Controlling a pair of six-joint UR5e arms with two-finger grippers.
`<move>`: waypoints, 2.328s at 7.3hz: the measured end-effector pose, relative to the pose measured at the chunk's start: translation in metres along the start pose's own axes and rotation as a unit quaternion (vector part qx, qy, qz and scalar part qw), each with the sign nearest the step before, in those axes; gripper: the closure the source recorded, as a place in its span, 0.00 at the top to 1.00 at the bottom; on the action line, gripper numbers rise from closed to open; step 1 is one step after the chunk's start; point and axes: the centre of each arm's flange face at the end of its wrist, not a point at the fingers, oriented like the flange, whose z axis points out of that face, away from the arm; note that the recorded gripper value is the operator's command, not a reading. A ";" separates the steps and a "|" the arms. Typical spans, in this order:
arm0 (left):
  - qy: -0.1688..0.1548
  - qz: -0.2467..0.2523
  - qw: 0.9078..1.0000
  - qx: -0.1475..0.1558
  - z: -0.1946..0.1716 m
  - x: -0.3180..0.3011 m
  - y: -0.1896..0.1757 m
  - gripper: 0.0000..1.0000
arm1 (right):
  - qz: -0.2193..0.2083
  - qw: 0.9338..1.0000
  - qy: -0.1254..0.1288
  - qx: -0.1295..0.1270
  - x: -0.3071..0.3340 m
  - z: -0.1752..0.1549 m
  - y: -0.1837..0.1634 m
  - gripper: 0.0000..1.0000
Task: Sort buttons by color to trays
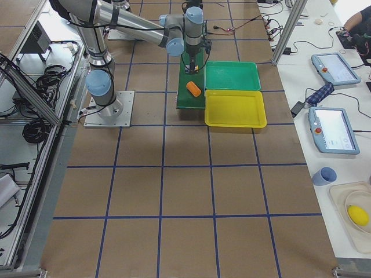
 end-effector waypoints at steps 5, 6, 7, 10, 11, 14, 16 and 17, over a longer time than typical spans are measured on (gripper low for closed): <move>-0.031 -0.043 0.999 0.006 -0.024 -0.006 0.001 0.93 | -0.002 1.000 0.001 -0.003 -0.010 0.033 0.011 0.85; -0.039 -0.077 0.996 0.007 -0.033 -0.018 0.012 0.94 | -0.002 1.000 0.000 0.000 -0.010 0.038 0.013 0.64; -0.041 -0.120 0.992 0.008 -0.040 -0.037 0.033 1.00 | -0.004 1.000 0.001 0.001 -0.010 0.040 0.015 0.49; -0.028 -0.267 0.963 -0.009 -0.073 -0.115 0.123 1.00 | -0.010 1.000 0.008 0.000 -0.004 0.043 0.015 0.23; -0.016 -0.310 0.950 -0.040 -0.071 -0.131 0.169 1.00 | -0.014 1.000 0.009 0.002 -0.002 0.041 0.012 0.24; -0.004 -0.401 0.915 -0.049 -0.052 -0.164 0.279 1.00 | -0.001 0.999 0.015 0.031 0.030 0.007 -0.038 0.30; -0.018 -0.434 0.897 -0.081 -0.034 -0.185 0.339 1.00 | 0.036 0.999 0.016 0.022 0.085 -0.016 -0.104 0.32; -0.023 -0.446 0.890 -0.098 -0.025 -0.193 0.367 1.00 | 0.032 0.999 0.021 0.007 0.113 -0.017 -0.133 0.32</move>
